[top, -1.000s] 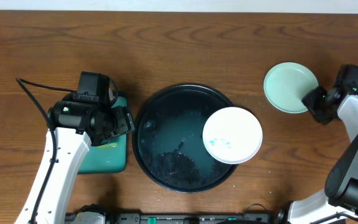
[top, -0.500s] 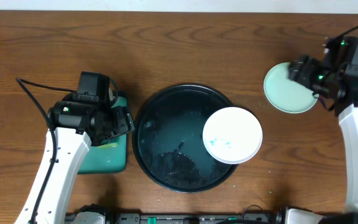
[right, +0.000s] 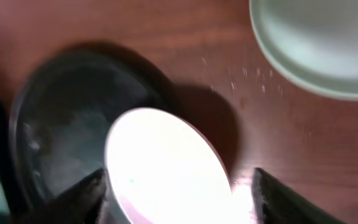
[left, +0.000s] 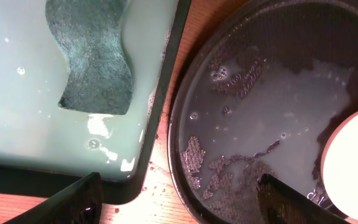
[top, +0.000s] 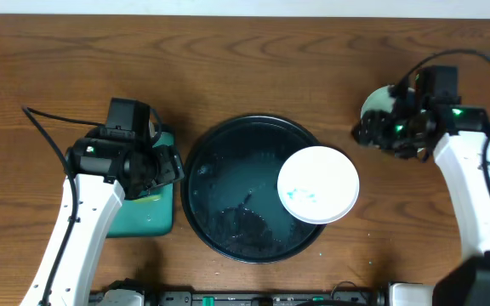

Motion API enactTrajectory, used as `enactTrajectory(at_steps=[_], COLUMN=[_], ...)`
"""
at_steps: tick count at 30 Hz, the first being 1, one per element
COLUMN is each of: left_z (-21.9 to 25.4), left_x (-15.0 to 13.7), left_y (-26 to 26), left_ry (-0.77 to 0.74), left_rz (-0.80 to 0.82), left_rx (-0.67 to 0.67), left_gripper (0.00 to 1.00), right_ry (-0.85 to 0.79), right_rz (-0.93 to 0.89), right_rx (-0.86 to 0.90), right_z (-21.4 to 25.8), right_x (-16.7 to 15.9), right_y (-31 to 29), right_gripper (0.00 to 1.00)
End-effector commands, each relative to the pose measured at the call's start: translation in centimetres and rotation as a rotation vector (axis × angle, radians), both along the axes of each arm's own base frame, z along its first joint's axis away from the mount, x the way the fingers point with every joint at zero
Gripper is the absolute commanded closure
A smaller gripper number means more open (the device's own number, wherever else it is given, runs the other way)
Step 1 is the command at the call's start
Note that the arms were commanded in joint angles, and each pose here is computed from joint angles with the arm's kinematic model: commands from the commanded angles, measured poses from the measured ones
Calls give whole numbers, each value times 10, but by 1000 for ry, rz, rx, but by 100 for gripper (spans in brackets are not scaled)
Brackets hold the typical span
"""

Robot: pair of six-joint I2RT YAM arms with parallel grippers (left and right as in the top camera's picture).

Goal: Clean dirty plates on tray and stack at the side
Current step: 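Release the stacked plate and move the right gripper toward the white plate, then grip the white plate's rim and drag it to the tray center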

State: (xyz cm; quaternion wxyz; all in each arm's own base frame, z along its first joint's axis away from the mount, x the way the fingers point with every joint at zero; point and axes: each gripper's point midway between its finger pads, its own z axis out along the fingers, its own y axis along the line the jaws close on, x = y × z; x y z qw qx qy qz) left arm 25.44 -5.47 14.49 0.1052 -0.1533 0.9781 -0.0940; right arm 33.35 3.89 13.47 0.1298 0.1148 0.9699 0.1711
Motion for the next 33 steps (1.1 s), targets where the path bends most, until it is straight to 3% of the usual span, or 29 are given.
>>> enactTrajectory(at_steps=[1, 16, 19, 23, 26, 33], left_z=[-3, -3, -3, -3, -3, -3], left_x=[-2, -2, -2, -2, -2, -2], left_y=[0, 0, 0, 0, 0, 0], left_ry=[12, 11, 12, 12, 11, 11], left_rz=[-4, -4, -4, -4, -4, -4], left_rx=[5, 4, 4, 4, 4, 4], left_gripper=[21, 21, 20, 21, 20, 20], right_ry=[91, 160, 156, 144, 139, 141], right_rz=[16, 23, 11, -7, -9, -14], right_rx=[-2, 3, 10, 13, 13, 15], right_z=[-34, -96, -104, -108, -108, -108], right_x=[-14, -44, -46, -44, -43, -43], right_y=[3, 7, 7, 8, 8, 9], right_gripper=[39, 39, 42, 54, 70, 82])
